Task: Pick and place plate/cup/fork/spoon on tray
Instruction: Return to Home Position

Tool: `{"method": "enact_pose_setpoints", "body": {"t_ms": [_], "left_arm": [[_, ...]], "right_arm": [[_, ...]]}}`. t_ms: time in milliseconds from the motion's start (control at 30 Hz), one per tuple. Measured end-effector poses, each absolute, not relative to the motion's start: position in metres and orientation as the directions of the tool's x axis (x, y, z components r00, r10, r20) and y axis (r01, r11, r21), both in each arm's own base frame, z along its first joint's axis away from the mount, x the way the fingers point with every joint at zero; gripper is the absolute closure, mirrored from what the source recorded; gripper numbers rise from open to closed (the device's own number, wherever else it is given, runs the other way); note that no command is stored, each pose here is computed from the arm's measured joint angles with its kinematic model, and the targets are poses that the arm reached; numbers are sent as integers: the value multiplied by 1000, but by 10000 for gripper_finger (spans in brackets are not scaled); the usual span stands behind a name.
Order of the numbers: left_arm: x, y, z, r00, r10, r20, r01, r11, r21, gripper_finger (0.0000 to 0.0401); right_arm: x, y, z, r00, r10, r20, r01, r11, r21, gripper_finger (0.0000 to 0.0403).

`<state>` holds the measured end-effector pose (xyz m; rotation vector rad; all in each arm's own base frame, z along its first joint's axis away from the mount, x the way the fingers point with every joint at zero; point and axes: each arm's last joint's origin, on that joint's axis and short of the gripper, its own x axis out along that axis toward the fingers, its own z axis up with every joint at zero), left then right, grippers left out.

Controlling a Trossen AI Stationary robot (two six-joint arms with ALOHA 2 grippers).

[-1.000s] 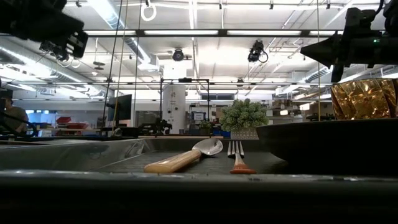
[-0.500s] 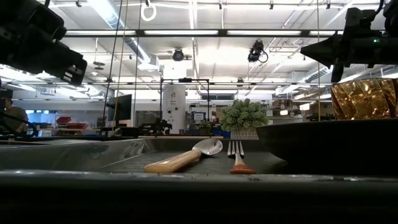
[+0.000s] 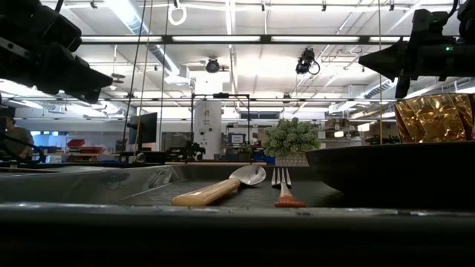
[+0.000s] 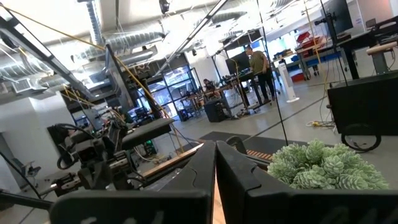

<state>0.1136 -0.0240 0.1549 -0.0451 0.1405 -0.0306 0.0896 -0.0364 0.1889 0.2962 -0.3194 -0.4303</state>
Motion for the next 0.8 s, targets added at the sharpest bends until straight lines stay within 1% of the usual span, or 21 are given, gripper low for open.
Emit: {"method": "enact_pose_setpoints", "body": {"t_ms": [167,267,400,600,800], "left_arm": [[109,-18,154,990,8,-142,-6,1000,15,390],[106,-14,159,995,38,-90,-33,998,56,390],[103,-6,164,994,99,-35,-97,994,54,390],[102,1,166,985,174,-13,-174,984,48,390],[100,2,170,983,180,40,-181,983,35,390]], "right_arm": [[90,-36,189,861,-450,237,359,868,344,384],[90,-36,189,861,-450,238,359,868,344,384],[90,-36,189,861,-450,238,358,868,345,384],[90,-36,189,861,-450,238,358,868,344,384],[90,-36,189,861,-450,238,358,868,345,384]]}}
